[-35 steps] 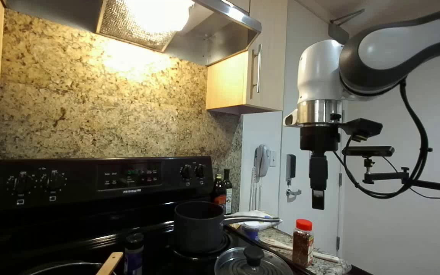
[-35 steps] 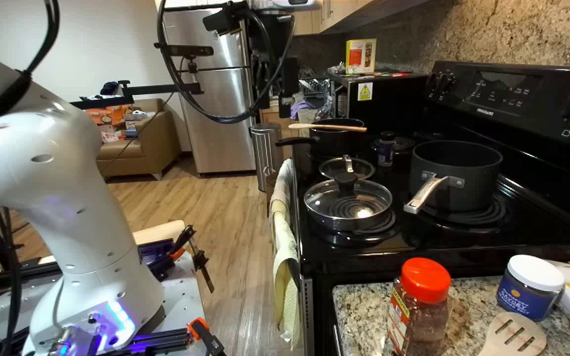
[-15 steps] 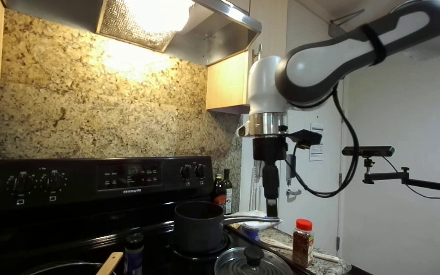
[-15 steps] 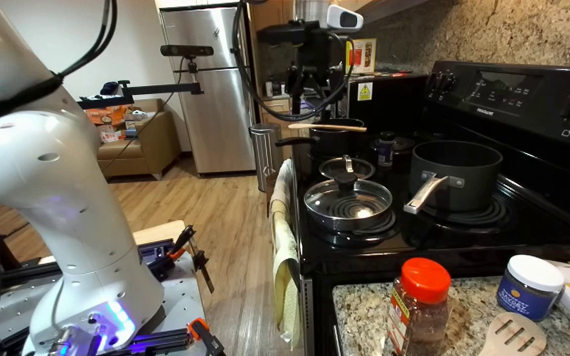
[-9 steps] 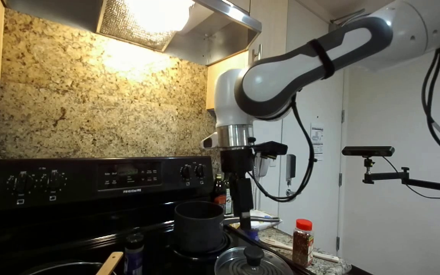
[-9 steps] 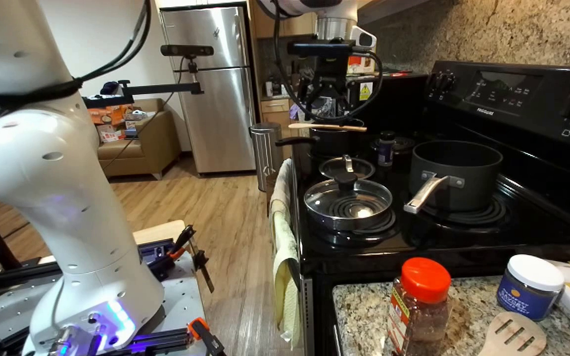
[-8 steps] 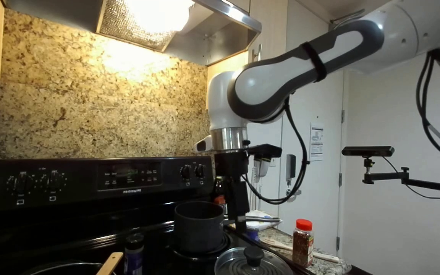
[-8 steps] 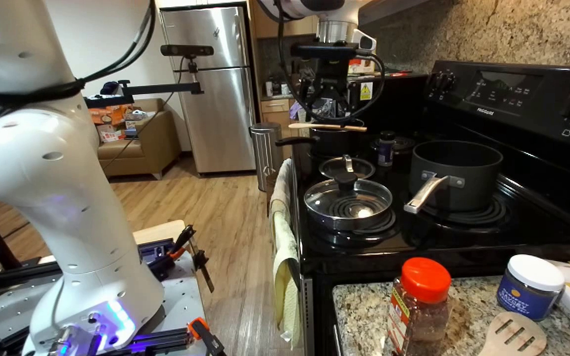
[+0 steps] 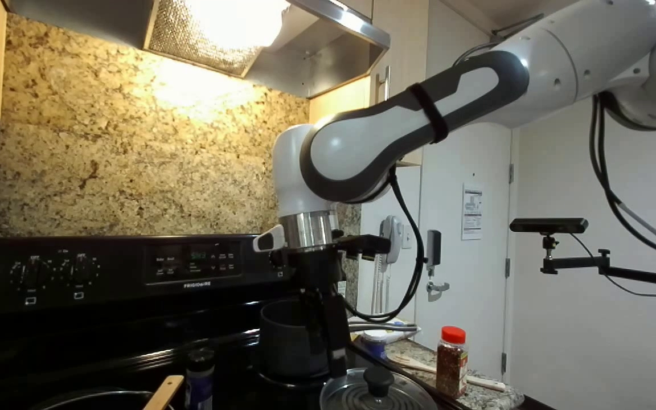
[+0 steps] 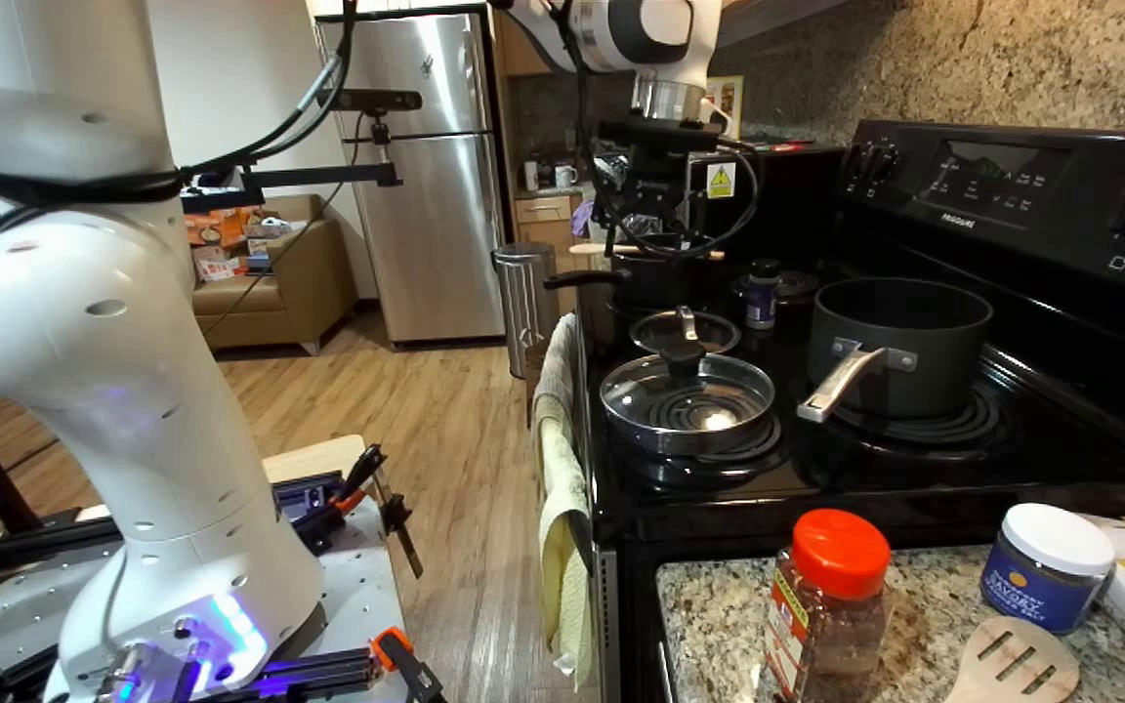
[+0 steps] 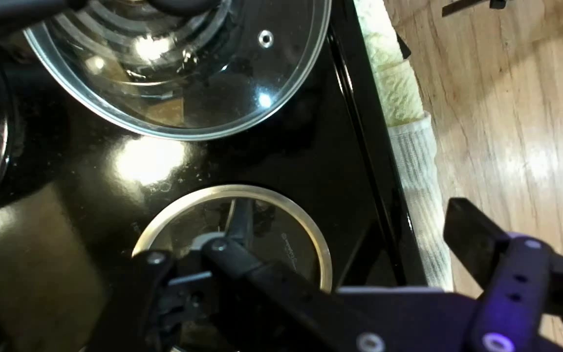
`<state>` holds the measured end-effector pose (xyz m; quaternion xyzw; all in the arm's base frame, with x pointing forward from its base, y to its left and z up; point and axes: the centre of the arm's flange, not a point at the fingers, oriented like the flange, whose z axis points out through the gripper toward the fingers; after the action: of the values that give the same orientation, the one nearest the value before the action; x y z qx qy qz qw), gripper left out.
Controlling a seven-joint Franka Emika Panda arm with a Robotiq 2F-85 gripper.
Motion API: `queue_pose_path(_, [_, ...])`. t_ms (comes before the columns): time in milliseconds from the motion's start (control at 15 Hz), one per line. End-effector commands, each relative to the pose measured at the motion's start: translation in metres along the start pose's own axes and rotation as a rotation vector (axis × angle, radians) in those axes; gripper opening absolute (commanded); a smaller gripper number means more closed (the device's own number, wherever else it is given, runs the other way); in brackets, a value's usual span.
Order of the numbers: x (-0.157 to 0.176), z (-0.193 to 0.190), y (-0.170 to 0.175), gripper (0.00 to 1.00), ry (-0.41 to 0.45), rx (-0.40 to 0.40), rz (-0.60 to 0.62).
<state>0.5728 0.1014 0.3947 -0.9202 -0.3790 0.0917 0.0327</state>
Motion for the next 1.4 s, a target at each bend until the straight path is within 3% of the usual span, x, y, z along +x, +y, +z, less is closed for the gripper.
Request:
queue_pose_path(0, [-0.001,-0.001,0.000,1.00,0.001,-0.001,0.001])
queue_pose_path(333, [0.026,0.014,0.020,1.00,0.039,-0.063,-0.177])
queue_pose_path(933, [0.088,0.055,0.064,1.00,0.061,-0.040,-0.599])
queue_pose_path(1333, [0.105,0.073,0.081,1.00,0.137,-0.008,-0.587])
